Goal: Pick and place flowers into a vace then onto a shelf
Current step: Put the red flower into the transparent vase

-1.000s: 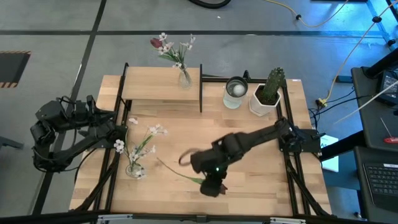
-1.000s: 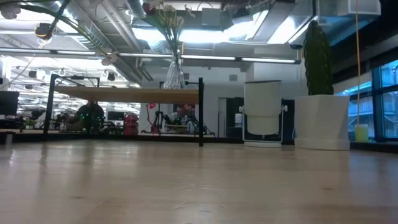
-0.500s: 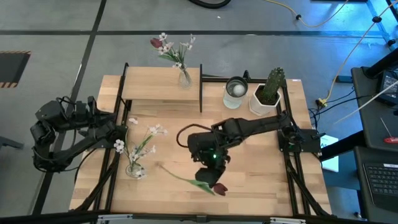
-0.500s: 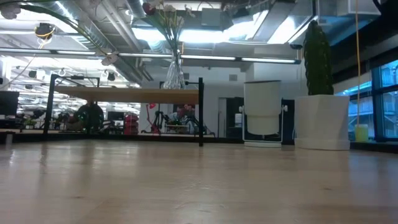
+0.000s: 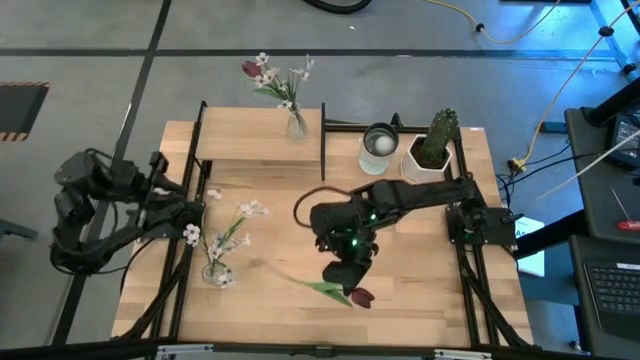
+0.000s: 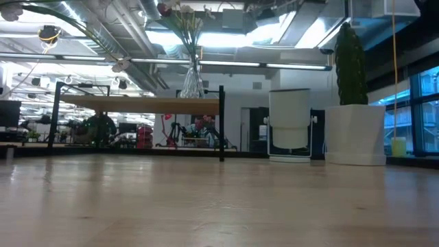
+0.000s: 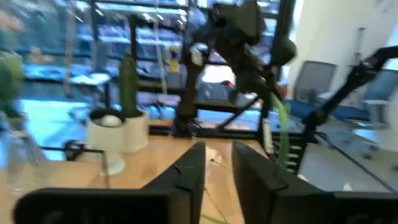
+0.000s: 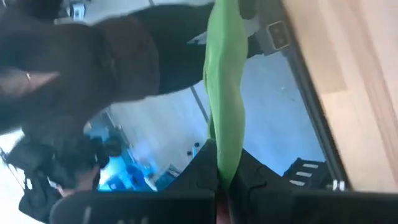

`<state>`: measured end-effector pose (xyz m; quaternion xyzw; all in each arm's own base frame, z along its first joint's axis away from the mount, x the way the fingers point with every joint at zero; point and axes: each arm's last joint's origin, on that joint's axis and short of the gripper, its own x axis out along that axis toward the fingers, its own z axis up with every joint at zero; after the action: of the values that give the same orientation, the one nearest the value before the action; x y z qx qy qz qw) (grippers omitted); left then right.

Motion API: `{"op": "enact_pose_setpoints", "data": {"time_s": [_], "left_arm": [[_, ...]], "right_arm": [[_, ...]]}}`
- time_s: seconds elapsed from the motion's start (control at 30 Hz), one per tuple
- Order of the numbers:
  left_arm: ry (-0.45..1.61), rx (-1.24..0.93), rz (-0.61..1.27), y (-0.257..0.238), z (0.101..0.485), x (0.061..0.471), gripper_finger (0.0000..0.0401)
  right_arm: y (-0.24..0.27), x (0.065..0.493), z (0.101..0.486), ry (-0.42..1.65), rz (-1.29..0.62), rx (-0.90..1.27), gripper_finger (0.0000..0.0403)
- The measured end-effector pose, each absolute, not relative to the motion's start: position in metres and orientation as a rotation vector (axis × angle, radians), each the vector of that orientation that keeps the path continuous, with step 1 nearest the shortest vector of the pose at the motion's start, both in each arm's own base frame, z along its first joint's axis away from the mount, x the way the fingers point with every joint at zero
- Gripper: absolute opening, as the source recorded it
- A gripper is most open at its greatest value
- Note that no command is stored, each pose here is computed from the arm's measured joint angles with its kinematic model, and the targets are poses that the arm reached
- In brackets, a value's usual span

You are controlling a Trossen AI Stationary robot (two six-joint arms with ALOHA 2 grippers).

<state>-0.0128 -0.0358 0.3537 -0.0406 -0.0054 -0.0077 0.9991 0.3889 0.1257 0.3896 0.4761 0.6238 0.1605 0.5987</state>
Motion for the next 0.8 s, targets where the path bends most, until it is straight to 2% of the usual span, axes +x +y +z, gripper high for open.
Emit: {"op": "enact_pose_setpoints", "data": {"time_s": [0.13,0.27,0.4,0.53,0.67,0.8], "left_arm": [[0.026,-0.123,-0.068,-0.02,0.363,0.008,0.0114],[0.006,-0.085,-0.159,-0.004,0.377,0.029,0.0135],[-0.047,-0.046,-0.248,0.01,0.391,0.048,0.0141],[-0.069,-0.048,-0.309,0.023,0.399,0.065,0.0141],[-0.077,-0.033,-0.331,0.035,0.402,0.081,0.0141],[-0.091,0.071,-0.351,0.041,0.402,0.093,0.0141]], "right_arm": [[0.111,0.381,0.407,1.341,0.321,1.096,0.0009],[0.089,0.368,0.43,1.21,0.238,1.107,0.0009],[0.071,0.361,0.447,1.085,0.2,1.114,0.0009],[0.06,0.365,0.461,0.934,0.247,1.101,0.001],[0.051,0.375,0.463,0.845,0.247,1.12,0.001],[0.044,0.388,0.462,0.765,0.183,1.201,0.001]]}}
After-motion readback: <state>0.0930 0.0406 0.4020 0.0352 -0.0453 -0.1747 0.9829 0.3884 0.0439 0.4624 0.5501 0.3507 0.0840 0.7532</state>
